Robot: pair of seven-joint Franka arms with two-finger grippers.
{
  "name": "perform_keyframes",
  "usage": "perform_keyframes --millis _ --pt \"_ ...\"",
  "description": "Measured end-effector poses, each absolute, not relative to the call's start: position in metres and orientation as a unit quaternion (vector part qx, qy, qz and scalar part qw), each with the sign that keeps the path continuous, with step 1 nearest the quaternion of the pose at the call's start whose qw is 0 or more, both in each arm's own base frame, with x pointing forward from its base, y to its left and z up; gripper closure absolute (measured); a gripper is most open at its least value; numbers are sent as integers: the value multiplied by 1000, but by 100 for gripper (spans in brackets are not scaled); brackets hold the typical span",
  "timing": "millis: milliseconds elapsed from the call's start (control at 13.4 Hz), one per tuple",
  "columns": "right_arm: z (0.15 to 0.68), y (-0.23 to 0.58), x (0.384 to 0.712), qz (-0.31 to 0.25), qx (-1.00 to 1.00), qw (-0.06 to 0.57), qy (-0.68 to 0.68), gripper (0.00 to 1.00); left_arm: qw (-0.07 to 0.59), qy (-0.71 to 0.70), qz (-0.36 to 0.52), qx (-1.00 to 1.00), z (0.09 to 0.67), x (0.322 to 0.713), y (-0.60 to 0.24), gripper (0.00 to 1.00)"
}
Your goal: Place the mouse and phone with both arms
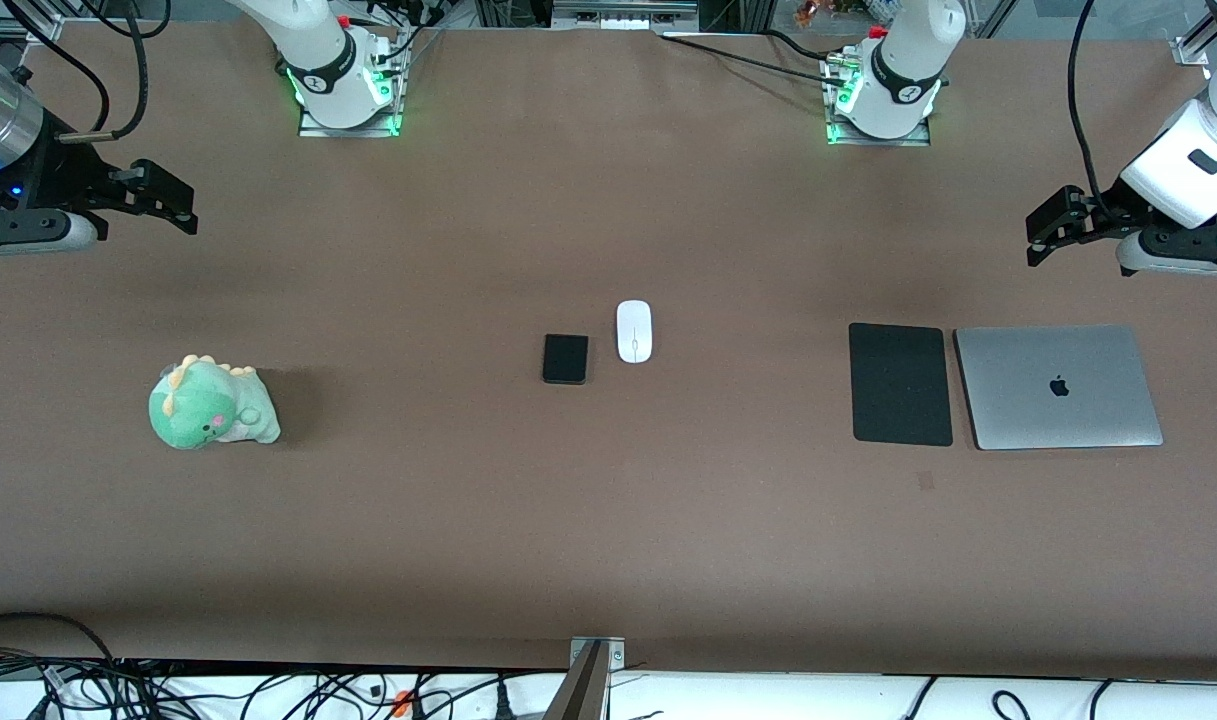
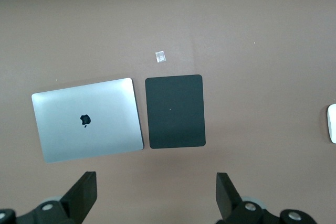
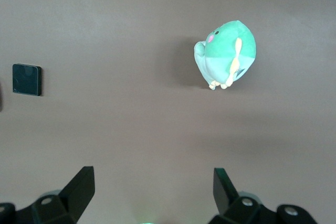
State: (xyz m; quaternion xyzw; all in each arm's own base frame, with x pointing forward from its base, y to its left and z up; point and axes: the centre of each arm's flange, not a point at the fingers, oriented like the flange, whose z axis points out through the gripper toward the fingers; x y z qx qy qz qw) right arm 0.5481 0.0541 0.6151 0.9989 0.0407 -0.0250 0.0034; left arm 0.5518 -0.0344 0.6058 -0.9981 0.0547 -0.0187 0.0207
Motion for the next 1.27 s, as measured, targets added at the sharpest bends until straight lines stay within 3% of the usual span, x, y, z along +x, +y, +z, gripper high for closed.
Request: perform_keyframes --millis 522,969,1267 --pt "615 54 548 -25 999 3 41 0 22 57 50 -997 587 542 -36 0" --pt "615 54 548 -25 999 3 41 0 27 102 187 -977 498 550 -86 0" --pt "615 54 548 -25 999 3 41 0 -41 118 156 -980 438 582 -142 0"
